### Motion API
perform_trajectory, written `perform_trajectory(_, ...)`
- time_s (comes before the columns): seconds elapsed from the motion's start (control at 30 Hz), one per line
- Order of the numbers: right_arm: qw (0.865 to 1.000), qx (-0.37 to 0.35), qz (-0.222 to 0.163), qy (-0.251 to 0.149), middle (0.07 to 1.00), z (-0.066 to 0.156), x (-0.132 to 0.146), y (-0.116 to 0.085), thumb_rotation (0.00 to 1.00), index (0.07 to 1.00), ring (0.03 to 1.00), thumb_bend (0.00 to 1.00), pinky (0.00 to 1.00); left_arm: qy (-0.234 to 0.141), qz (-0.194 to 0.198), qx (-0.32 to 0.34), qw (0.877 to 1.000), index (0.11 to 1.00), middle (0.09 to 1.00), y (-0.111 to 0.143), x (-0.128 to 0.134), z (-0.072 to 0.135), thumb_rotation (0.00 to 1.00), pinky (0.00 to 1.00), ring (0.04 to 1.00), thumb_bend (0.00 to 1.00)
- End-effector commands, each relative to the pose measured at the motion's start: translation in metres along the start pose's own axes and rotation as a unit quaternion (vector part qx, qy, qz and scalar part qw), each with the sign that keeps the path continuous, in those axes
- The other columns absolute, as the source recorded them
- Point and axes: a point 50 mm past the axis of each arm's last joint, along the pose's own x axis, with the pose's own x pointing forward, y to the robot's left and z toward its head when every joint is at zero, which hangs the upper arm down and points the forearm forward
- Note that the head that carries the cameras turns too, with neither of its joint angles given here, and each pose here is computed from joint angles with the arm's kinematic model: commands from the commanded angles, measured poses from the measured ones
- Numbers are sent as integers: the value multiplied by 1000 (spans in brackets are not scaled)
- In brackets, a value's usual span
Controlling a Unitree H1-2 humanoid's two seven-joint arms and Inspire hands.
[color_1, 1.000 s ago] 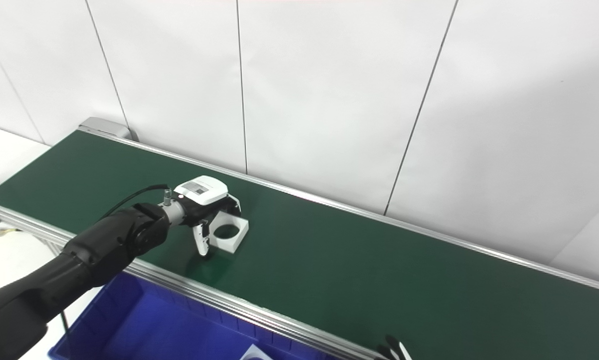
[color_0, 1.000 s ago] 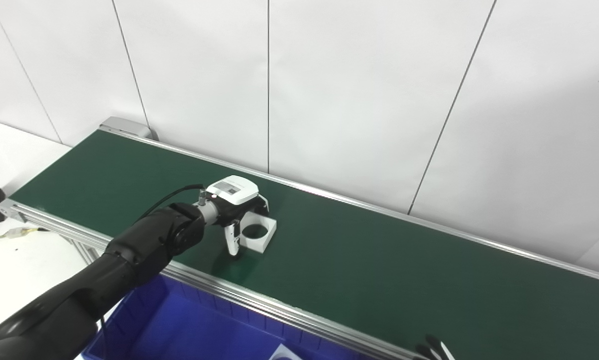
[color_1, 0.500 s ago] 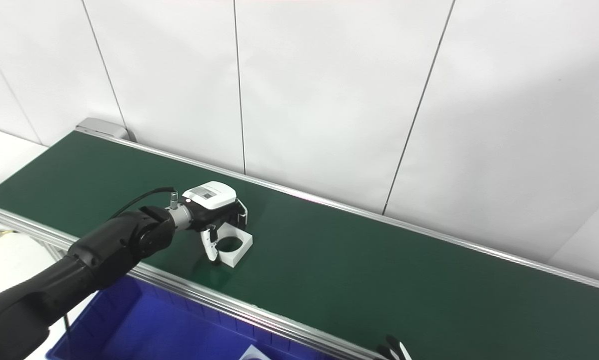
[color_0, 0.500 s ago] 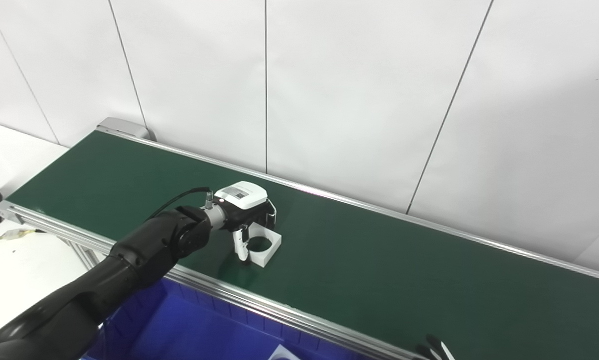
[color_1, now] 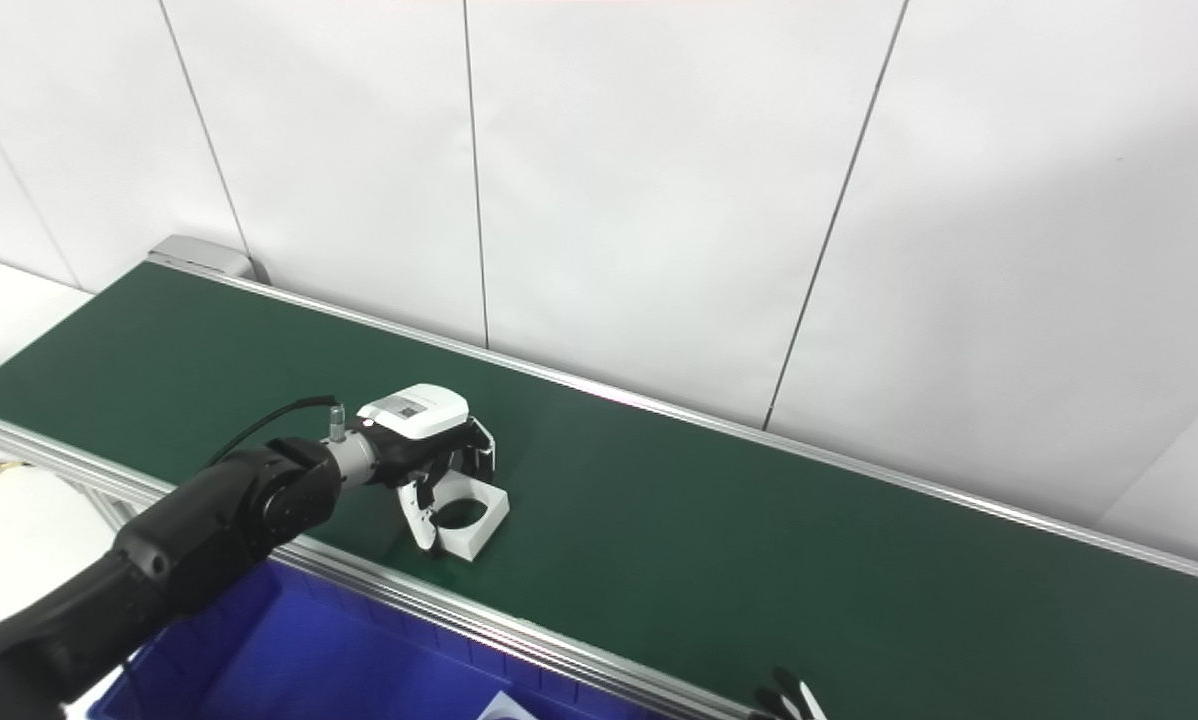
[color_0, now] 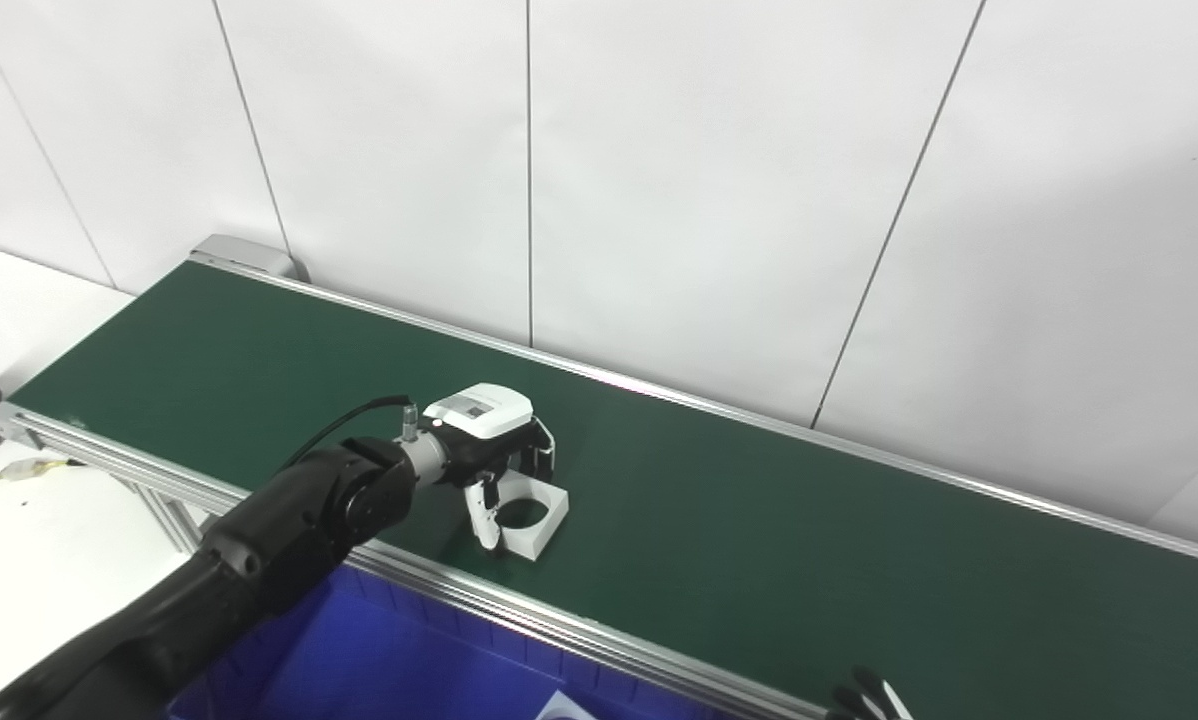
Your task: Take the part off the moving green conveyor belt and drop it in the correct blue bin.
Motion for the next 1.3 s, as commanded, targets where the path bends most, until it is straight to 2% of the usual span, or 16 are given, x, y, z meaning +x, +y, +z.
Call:
perform_trajectory(0.0, 999, 7, -8, -41, 829, 11, 2, -2, 706, 896, 774, 380, 679, -5, 49, 5, 999, 505, 417, 36, -8, -2, 0, 273, 360, 520)
perform_trajectory(0.23, 999, 8, -9, -42, 829, 12, 2, -3, 691, 894, 773, 381, 681, -28, 95, -18, 995, 503, 458, 55, -38, 11, 0, 379, 425, 514)
perform_trajectory(0.4, 999, 6, -9, -43, 827, 14, 1, -4, 687, 893, 775, 388, 674, -45, 118, -38, 991, 506, 469, 63, -67, 29, 0, 460, 451, 504)
perform_trajectory(0.67, 999, 3, -8, -44, 824, 15, 0, -7, 676, 894, 768, 395, 664, -74, 121, -57, 988, 493, 475, 58, -97, 57, 0, 473, 479, 504)
perform_trajectory(0.77, 999, 4, -9, -43, 826, 16, -1, -8, 684, 894, 765, 401, 659, -81, 123, -66, 987, 507, 468, 56, -108, 68, 0, 421, 436, 504)
perform_trajectory(0.9, 999, 5, -9, -45, 826, 18, -3, -10, 684, 895, 764, 399, 656, -83, 127, -70, 986, 497, 467, 51, -124, 80, 0, 422, 437, 505)
perform_trajectory(1.13, 999, 6, -11, -46, 827, 21, -4, -14, 688, 901, 765, 402, 662, -68, 122, -103, 985, 503, 465, 24, -148, 85, 0, 440, 451, 504)
perform_trajectory(1.27, 999, 2, -16, -51, 831, 28, -1, -18, 675, 900, 767, 390, 671, -57, 117, -121, 984, 512, 470, 13, -156, 84, 0, 386, 415, 503)
